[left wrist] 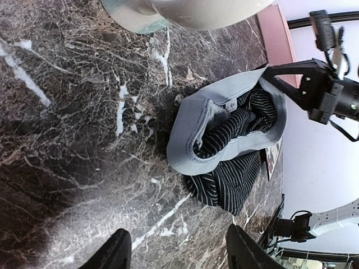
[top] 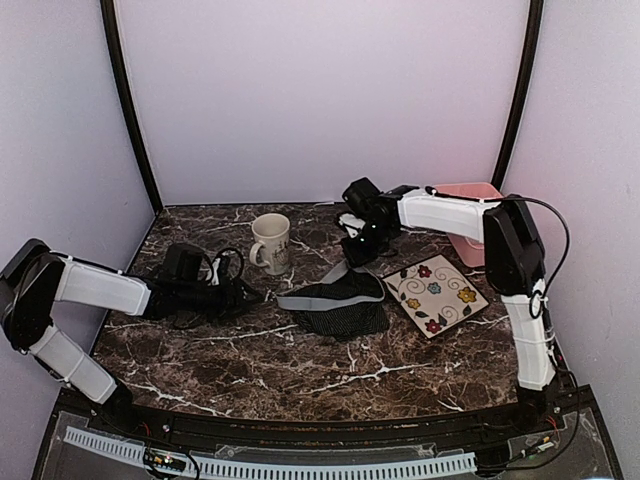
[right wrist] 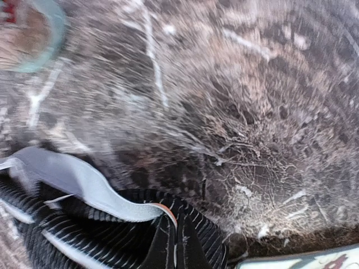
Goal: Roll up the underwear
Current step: Pick up the underwear from the center of the board, then pick up the underwear, then flatten out the underwear at the center of the board, then move the underwear to the center of the board.
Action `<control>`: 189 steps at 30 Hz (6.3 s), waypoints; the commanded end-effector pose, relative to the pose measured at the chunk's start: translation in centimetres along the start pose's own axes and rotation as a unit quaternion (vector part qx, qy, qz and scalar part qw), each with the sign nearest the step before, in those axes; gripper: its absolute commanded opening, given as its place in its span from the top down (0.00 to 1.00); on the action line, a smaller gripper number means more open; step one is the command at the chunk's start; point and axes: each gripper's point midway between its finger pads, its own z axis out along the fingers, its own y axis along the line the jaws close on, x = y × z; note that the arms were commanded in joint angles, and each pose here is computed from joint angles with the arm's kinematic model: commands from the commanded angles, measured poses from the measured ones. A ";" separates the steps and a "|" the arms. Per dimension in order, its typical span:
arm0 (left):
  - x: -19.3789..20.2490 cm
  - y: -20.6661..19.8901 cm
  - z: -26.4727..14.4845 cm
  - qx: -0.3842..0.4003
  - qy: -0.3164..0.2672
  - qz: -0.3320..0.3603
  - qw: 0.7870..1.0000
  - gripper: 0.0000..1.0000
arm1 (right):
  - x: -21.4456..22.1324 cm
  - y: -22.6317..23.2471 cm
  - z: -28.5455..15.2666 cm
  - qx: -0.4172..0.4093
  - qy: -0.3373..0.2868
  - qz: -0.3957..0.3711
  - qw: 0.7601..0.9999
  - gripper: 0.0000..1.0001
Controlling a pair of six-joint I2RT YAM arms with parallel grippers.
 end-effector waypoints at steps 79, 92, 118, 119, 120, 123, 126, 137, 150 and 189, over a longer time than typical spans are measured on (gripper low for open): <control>4.2 -25.0 0.1 0.135 -0.301 0.614 0.717 0.49 | -10.4 13.9 -44.5 -0.228 -0.567 0.048 0.790 1.00; 1.8 -24.0 0.4 0.051 -0.333 0.630 0.700 0.42 | -9.8 12.7 -44.3 -0.118 -0.570 0.182 0.792 1.00; -0.2 -20.7 -4.1 -0.054 -0.327 0.616 0.715 1.00 | -3.8 4.0 -45.6 0.096 -0.601 0.359 0.708 1.00; 0.1 -19.7 -4.3 -0.061 -0.307 0.618 0.721 1.00 | -2.9 2.8 -45.7 0.112 -0.602 0.369 0.699 1.00; 0.4 -18.5 -4.6 -0.069 -0.286 0.620 0.727 1.00 | -1.9 1.6 -45.6 0.129 -0.602 0.381 0.690 1.00; 0.8 -15.1 -6.0 -0.098 -0.229 0.613 0.750 1.00 | 0.3 -0.9 -44.7 0.146 -0.597 0.396 0.683 1.00; 0.5 -13.2 -8.5 -0.101 -0.207 0.591 0.773 1.00 | 1.7 -2.6 -42.5 0.141 -0.574 0.417 0.691 1.00; 2.1 -11.7 -6.0 -0.062 -0.065 0.566 0.820 1.00 | -3.5 0.0 -35.1 0.006 -0.503 0.413 0.760 1.00; 3.4 -14.8 -11.9 0.024 -0.043 0.640 0.767 1.00 | -4.4 3.7 -29.6 -0.145 -0.413 0.312 0.843 1.00; 13.8 -3.2 -4.7 -0.018 0.267 0.636 0.724 0.50 | 10.3 12.1 -0.6 -0.210 0.035 0.031 0.977 0.60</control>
